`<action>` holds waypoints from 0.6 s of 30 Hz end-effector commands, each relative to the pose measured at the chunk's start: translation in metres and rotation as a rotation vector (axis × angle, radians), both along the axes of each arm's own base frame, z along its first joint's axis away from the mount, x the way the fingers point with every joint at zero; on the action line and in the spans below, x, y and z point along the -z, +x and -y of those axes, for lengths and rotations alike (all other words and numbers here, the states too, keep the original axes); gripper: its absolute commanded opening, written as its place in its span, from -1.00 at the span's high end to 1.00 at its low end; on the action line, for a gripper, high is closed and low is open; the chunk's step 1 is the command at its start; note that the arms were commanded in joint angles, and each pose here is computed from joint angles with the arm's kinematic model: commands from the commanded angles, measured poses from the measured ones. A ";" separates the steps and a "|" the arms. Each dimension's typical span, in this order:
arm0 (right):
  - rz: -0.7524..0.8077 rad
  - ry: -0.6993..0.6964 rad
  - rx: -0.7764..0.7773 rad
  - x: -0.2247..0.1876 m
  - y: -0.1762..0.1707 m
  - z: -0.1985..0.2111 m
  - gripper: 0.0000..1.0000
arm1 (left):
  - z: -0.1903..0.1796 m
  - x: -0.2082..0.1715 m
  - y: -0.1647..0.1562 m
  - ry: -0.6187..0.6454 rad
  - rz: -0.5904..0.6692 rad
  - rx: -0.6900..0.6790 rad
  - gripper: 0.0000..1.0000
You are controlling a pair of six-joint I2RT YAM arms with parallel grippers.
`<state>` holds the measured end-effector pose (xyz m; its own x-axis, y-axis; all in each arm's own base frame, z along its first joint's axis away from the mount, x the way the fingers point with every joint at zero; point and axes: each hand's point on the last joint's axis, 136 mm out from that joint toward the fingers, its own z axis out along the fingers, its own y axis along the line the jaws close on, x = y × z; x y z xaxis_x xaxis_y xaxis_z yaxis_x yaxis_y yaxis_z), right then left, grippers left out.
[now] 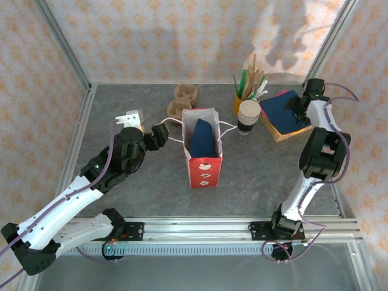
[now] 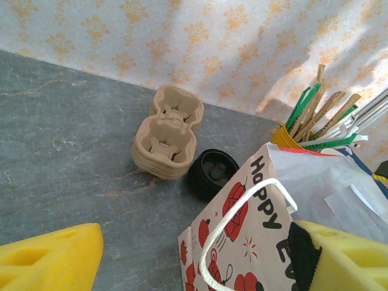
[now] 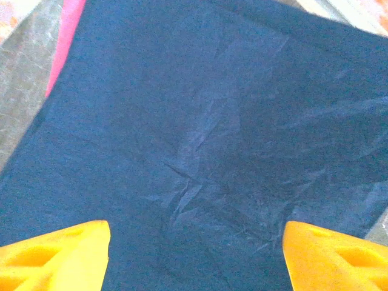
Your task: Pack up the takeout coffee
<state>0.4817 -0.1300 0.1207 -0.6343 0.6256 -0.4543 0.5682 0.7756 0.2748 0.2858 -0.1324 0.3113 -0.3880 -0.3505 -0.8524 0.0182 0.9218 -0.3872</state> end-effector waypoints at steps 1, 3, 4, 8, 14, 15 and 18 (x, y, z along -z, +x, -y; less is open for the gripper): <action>-0.025 0.000 -0.025 0.014 0.008 -0.002 -0.46 | -0.004 -0.002 0.002 0.015 -0.008 -0.014 -0.63; -0.040 0.003 -0.033 0.022 0.009 -0.004 -0.46 | -0.003 0.000 0.002 0.022 -0.015 -0.012 -0.63; -0.047 0.005 -0.035 0.025 0.010 -0.005 -0.46 | -0.003 0.000 0.003 0.022 -0.017 -0.012 -0.63; -0.080 0.001 -0.047 0.038 0.010 -0.010 -0.46 | -0.002 0.000 0.003 0.016 -0.016 -0.011 -0.63; -0.129 -0.016 -0.055 0.056 0.008 -0.013 -0.46 | 0.000 0.001 0.004 0.021 -0.024 0.000 -0.63; -0.137 -0.017 -0.055 0.058 0.007 -0.013 -0.46 | 0.001 0.001 0.004 0.024 -0.025 0.002 -0.63; -0.154 -0.016 -0.061 0.064 0.005 -0.015 -0.44 | 0.001 0.000 0.004 0.024 -0.024 0.004 -0.63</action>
